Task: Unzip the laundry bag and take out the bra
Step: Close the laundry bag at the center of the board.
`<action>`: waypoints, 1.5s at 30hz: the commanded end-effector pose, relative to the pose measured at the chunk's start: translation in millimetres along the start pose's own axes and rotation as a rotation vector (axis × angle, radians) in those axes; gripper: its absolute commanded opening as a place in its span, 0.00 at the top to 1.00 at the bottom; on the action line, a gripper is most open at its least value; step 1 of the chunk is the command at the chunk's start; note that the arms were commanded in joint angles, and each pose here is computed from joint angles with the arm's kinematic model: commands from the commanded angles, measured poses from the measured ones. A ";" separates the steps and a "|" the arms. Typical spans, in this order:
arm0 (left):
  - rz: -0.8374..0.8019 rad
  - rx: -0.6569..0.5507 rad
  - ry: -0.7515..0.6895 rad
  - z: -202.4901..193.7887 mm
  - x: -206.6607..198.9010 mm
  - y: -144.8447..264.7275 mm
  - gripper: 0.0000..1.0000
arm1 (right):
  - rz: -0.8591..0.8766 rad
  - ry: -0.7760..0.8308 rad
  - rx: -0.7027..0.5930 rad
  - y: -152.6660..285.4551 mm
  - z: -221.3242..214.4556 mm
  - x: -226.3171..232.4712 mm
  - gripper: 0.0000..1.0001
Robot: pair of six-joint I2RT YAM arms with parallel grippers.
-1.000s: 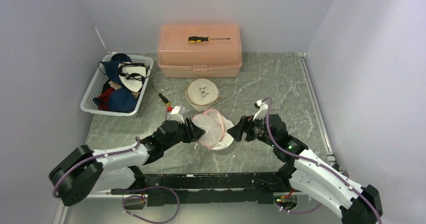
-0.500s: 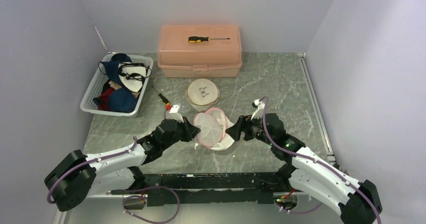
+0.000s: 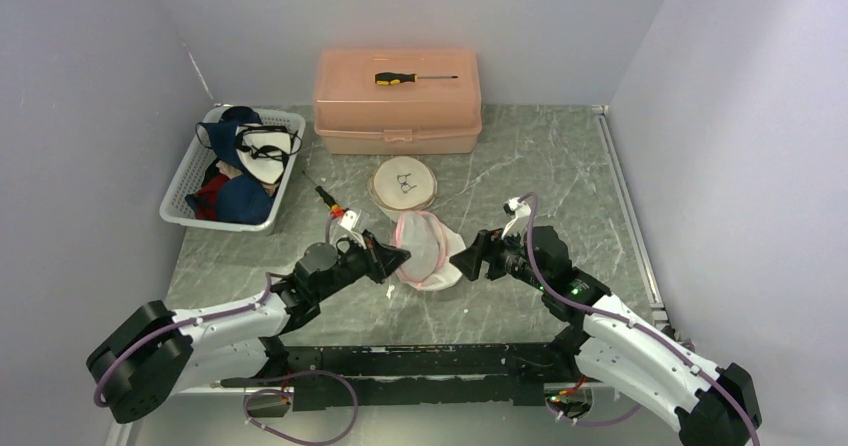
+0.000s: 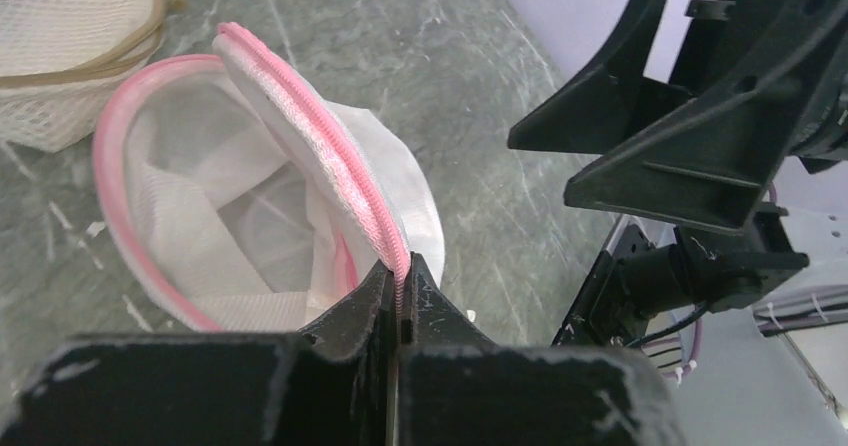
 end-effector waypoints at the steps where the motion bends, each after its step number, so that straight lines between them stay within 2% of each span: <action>1: -0.170 -0.102 -0.093 12.5 -12.7 -5.6 0.97 | 0.036 0.012 -0.040 -1.3 5.3 4.3 0.21; 9: -0.270 -0.057 -0.098 7.5 -16.4 -25.6 0.97 | 0.022 0.013 -0.046 -1.2 3.8 1.0 0.22; 17: -0.166 -0.015 0.015 -11.9 14.1 -34.6 0.97 | 0.021 0.021 -0.048 1.5 1.9 -0.6 0.22; 20: -0.060 0.041 0.067 -15.9 25.5 -35.2 0.88 | 0.015 0.021 -0.047 1.8 0.6 -2.2 0.22; 22: -0.017 0.062 0.071 -17.0 28.6 -31.8 0.70 | 0.012 0.021 -0.046 1.8 0.1 -2.8 0.22; 24: 0.017 0.079 0.064 -17.2 30.2 -27.5 0.57 | 0.012 0.024 -0.047 1.7 0.1 -3.1 0.21; 26: 0.053 0.090 0.055 -14.0 30.9 -23.4 0.51 | 0.009 0.025 -0.048 1.1 0.0 -3.6 0.21; 30: 0.115 0.109 0.035 -4.2 30.4 -15.7 0.45 | 0.012 0.026 -0.049 -0.8 1.3 -2.9 0.21; 36: 0.282 0.216 0.013 6.0 32.9 5.3 0.40 | 0.017 0.030 -0.051 -0.6 5.3 1.1 0.21; 40: 0.363 0.214 -0.004 17.3 32.1 23.0 0.39 | 0.025 0.039 -0.058 1.9 9.9 5.6 0.21; 42: 0.340 0.216 -0.005 22.0 27.6 24.3 0.40 | 0.026 0.045 -0.056 1.4 11.9 7.2 0.22; 45: 0.212 0.178 0.028 32.2 14.5 10.9 0.47 | 0.024 0.044 -0.048 -1.3 12.7 7.5 0.23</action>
Point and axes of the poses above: each gripper's point midway between its finger pads, its own y axis back along the fingers, its own x axis along the line the jaws close on, z = x × y, the point moved 9 cm from there along y, back along the fingers, and after that the axes turned 10 degrees about -y, right-handed, at the moved point
